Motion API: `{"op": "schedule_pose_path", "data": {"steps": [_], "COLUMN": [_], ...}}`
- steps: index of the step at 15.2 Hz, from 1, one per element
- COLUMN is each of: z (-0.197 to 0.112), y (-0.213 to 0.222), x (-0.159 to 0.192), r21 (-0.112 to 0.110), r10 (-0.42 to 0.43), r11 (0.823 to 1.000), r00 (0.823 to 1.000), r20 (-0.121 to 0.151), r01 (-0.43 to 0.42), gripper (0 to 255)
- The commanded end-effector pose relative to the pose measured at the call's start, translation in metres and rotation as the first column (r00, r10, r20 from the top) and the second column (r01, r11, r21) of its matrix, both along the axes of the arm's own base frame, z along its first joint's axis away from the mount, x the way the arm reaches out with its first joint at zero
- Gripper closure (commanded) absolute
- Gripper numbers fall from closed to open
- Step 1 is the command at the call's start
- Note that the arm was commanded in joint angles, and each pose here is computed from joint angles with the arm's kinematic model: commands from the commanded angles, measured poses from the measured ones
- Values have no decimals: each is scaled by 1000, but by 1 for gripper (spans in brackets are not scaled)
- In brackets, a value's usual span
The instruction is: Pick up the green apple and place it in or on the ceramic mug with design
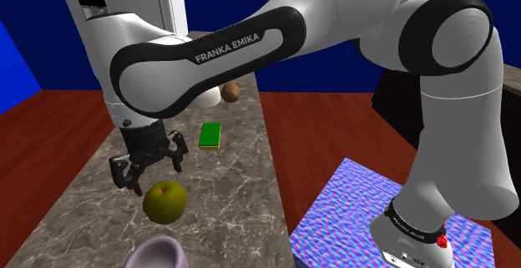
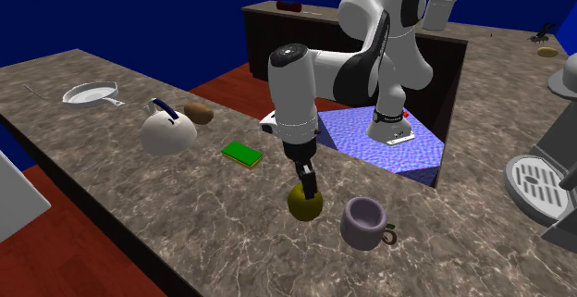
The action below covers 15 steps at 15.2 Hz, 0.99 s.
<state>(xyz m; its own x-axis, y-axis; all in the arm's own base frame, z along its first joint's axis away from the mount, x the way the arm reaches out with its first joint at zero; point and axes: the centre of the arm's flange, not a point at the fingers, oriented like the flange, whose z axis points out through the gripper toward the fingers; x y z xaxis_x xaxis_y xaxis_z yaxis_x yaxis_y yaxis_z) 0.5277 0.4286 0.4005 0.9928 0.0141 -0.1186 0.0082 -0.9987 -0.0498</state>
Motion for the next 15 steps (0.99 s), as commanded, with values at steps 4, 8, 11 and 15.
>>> {"op": "schedule_pose_path", "data": {"steps": [4,8,11,15], "z": [-8,-8,-8,-8], "y": [1,1,1,1], "x": [1,1,1,1], "r21": [0,0,0,0], "r10": [0,0,0,0], "r11": [1000,1000,1000,1000], "r00": [1000,1000,1000,1000], "r20": [0,0,0,0], "r01": [0,0,0,0], "gripper": [0,0,255,255]}}
